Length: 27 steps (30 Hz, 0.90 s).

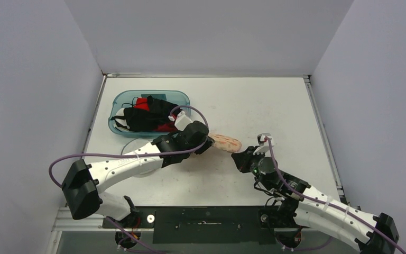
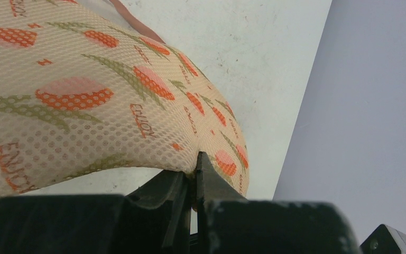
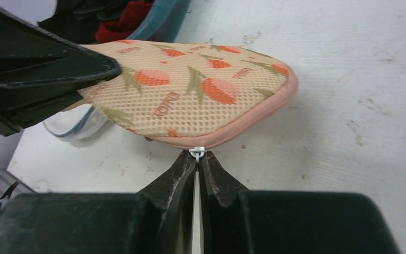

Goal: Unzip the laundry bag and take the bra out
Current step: Unzip the laundry bag at the center of the board.

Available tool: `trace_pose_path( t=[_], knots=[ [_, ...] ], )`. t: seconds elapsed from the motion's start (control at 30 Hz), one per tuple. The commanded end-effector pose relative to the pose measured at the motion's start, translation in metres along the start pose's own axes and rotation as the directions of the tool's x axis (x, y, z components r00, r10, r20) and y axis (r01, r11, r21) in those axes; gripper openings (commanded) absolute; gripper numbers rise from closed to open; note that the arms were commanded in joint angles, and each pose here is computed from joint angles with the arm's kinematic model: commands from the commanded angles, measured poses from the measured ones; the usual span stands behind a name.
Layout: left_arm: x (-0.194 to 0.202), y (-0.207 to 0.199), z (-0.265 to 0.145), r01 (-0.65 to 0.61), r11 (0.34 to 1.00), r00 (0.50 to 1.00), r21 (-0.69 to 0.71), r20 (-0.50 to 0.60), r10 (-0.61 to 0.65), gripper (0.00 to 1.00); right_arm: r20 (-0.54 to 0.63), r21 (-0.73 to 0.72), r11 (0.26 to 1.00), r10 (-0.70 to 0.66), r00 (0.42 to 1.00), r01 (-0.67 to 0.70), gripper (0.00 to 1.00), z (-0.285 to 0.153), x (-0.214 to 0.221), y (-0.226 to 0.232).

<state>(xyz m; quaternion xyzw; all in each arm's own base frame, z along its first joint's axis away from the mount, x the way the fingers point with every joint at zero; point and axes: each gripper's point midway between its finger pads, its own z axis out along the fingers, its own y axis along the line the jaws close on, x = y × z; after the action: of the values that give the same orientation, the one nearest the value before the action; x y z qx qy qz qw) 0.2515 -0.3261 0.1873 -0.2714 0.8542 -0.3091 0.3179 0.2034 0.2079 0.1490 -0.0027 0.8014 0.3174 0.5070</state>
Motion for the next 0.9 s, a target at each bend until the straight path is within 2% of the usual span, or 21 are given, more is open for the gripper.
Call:
trace_pose_path(
  t=[0.0,0.13,0.2,0.3,0.47,0.57,0.63,0.67,0.73,0.77,0.8,0.87],
  knots=[
    [-0.011,-0.036,-0.009,-0.009,0.987,1.000,0.163,0.008,0.007,0.00,0.070,0.210,0.977,0.014,0.997,-0.029,0.05,-0.011,-0.019,-0.035],
    [0.005,-0.055,-0.005,-0.086,0.957,0.994,0.278,-0.048,0.103,0.00,0.090,0.291,0.955,0.025,0.996,-0.050,0.05,-0.019,-0.017,-0.054],
    [0.017,-0.073,-0.005,-0.151,0.910,0.979,0.386,-0.071,0.193,0.00,0.094,0.287,0.957,0.023,0.995,-0.049,0.05,-0.022,-0.017,-0.056],
    [0.034,-0.102,-0.002,-0.218,0.808,0.948,0.548,-0.080,0.309,0.00,0.101,0.258,0.965,0.015,0.995,-0.041,0.05,-0.026,-0.018,-0.054],
    [0.055,-0.133,0.015,-0.300,0.618,0.843,0.727,-0.102,0.529,0.00,0.092,0.221,0.975,-0.006,0.996,-0.014,0.05,-0.031,-0.018,-0.050],
    [0.054,-0.155,0.020,-0.333,0.492,0.785,0.805,-0.052,0.617,0.00,0.084,0.203,0.979,-0.019,0.996,0.001,0.05,-0.032,-0.017,-0.048],
    [0.050,-0.153,0.035,-0.410,0.469,0.744,0.782,-0.010,0.668,0.00,0.079,0.192,0.981,-0.025,0.997,0.009,0.05,-0.031,-0.016,-0.046],
    [0.046,-0.148,0.045,-0.452,0.480,0.729,0.751,0.001,0.685,0.00,0.073,0.188,0.982,-0.030,0.997,0.015,0.05,-0.030,-0.015,-0.045],
    [0.038,-0.128,0.066,-0.510,0.544,0.722,0.666,-0.012,0.692,0.00,0.053,0.178,0.984,-0.037,0.998,0.027,0.05,-0.026,-0.009,-0.043],
    [0.035,-0.117,0.075,-0.512,0.586,0.736,0.628,-0.031,0.676,0.15,0.041,0.180,0.983,-0.041,0.998,0.032,0.05,-0.024,-0.005,-0.044],
    [0.032,-0.104,0.083,-0.501,0.633,0.756,0.590,-0.056,0.652,0.40,0.027,0.182,0.983,-0.043,0.999,0.038,0.05,-0.021,0.001,-0.046],
    [0.030,-0.081,0.092,-0.441,0.717,0.808,0.540,-0.109,0.579,0.73,0.006,0.192,0.981,-0.041,0.999,0.039,0.05,-0.015,0.011,-0.050]
  ],
)
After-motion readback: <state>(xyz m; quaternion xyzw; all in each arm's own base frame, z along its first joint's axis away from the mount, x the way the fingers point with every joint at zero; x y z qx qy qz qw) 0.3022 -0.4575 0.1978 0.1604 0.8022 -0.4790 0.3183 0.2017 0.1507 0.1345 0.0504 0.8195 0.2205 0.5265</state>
